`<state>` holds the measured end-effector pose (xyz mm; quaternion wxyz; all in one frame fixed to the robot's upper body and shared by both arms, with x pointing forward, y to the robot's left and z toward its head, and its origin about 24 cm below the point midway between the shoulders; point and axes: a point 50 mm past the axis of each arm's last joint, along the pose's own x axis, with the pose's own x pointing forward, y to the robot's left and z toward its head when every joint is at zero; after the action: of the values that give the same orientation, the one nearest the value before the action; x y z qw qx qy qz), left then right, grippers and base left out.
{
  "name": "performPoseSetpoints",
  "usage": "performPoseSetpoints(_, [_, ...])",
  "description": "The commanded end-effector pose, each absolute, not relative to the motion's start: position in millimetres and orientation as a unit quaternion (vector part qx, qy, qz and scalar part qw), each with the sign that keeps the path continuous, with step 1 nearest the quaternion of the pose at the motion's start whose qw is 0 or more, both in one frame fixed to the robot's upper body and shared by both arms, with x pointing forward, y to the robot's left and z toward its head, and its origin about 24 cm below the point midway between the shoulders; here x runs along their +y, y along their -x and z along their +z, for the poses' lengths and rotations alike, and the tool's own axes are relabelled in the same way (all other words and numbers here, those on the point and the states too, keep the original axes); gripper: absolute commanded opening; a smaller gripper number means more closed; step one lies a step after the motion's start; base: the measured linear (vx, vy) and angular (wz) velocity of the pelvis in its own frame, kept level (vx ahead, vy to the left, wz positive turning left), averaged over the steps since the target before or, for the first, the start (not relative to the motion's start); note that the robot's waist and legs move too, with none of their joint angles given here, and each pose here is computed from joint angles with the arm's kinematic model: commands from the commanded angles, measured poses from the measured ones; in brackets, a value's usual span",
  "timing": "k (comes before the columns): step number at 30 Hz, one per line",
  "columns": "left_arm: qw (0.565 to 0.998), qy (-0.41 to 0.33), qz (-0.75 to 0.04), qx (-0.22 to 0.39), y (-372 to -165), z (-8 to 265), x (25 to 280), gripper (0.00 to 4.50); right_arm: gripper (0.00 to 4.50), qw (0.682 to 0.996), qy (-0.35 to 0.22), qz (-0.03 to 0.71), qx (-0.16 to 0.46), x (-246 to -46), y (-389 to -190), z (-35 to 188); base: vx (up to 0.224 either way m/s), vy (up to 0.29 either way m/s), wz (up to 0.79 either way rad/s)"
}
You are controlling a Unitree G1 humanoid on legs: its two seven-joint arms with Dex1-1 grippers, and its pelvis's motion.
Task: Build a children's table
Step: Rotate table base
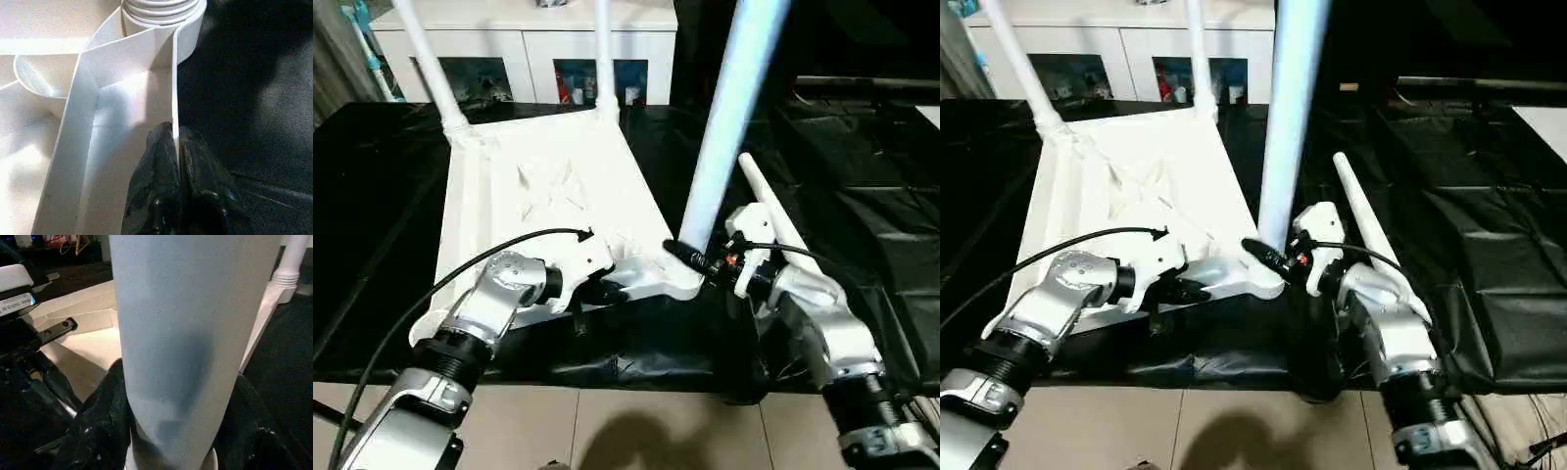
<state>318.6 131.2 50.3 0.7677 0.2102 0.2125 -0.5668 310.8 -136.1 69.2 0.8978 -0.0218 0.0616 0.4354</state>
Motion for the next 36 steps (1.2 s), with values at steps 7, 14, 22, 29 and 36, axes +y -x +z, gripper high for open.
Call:
performPoseSetpoints(7, [0.700, -0.230, -0.637, 0.226, -303, 51, 136, 0.00, 1.86, 0.852, -0.015, 0.494, 0.171, -133.3, -288.8, 28, 0.000, 0.000, 0.00])
performPoseSetpoints(14, [0.688, -0.246, -0.643, 0.229, -304, 55, 140, 0.00, 1.86, 0.842, -0.007, 0.512, 0.169, -138.9, -289.7, 33, 0.000, 0.000, 0.00])
performPoseSetpoints(22, [0.741, -0.245, -0.584, 0.221, -317, 53, 138, 0.00, 1.86, 0.894, 0.011, 0.420, 0.159, -144.4, -306.0, 26, 0.000, 0.000, 0.00])
performPoseSetpoints(29, [0.757, -0.226, -0.575, 0.215, -320, 49, 126, 0.00, 1.85, 0.912, 0.009, 0.379, 0.156, -147.8, -310.9, 22, 0.000, 0.000, 0.00])
performPoseSetpoints(36, [0.738, -0.230, -0.602, 0.199, -319, 54, 127, 0.00, 1.85, 0.888, -0.012, 0.440, 0.135, -149.4, -307.8, 30, 0.000, 0.000, 0.00])
